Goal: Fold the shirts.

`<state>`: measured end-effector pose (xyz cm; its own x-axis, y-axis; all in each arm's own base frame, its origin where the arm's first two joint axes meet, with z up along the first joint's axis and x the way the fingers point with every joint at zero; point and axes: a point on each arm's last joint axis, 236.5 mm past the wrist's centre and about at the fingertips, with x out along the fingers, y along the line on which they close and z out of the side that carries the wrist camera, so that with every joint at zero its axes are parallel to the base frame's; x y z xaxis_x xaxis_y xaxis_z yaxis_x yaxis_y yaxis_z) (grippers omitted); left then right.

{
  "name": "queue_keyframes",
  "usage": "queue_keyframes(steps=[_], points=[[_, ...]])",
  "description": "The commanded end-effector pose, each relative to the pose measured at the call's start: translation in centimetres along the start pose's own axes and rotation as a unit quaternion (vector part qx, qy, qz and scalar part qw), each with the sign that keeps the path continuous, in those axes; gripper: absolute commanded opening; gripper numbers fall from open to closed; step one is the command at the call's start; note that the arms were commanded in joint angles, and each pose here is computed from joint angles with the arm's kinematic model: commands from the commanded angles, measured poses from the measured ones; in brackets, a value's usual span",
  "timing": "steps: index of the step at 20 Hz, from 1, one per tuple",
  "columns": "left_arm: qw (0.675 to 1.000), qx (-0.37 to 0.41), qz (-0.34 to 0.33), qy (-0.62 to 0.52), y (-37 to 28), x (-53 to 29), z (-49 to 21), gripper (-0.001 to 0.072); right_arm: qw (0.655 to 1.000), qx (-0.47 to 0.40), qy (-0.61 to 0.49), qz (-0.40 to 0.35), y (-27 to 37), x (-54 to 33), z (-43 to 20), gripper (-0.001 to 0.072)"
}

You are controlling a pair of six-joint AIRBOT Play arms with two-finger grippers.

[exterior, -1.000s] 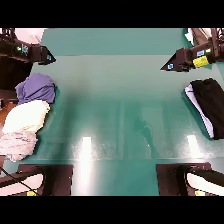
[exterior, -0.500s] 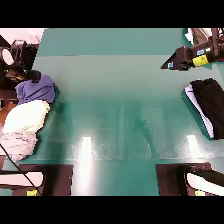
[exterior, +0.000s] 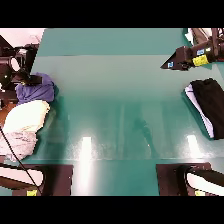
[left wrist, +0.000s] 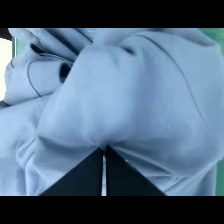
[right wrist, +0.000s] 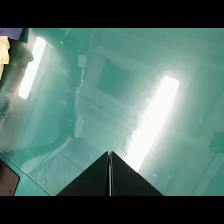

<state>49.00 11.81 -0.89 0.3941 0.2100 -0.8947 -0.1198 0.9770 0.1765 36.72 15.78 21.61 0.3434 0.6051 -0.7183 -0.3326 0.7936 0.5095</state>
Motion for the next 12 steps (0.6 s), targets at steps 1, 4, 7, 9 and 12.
queue_keyframes(steps=[1,4,7,9,12], points=[[1.000,-0.012,-0.018,-0.013,-0.4,-2.3,1.3,0.0020,1.000,0.000,-0.001,0.001,0.1,0.0,0.0,0.0016],[0.991,0.025,-0.040,-0.126,-1.9,-11.4,6.9,0.0020,1.000,-0.001,-0.007,0.003,0.2,-0.2,0.3,0.0015],[0.951,0.089,-0.119,-0.272,-7.1,-26.1,10.9,0.0020,0.999,-0.018,-0.046,0.001,1.1,-1.7,2.2,0.0016],[0.902,0.137,-0.212,-0.349,-12.3,-36.4,10.5,0.0020,0.996,-0.037,-0.084,0.000,2.3,-3.4,4.0,0.0015],[0.803,0.212,-0.354,-0.430,-19.6,-50.0,6.2,0.0020,0.987,-0.067,-0.144,-0.004,4.1,-6.5,6.5,0.0016]])
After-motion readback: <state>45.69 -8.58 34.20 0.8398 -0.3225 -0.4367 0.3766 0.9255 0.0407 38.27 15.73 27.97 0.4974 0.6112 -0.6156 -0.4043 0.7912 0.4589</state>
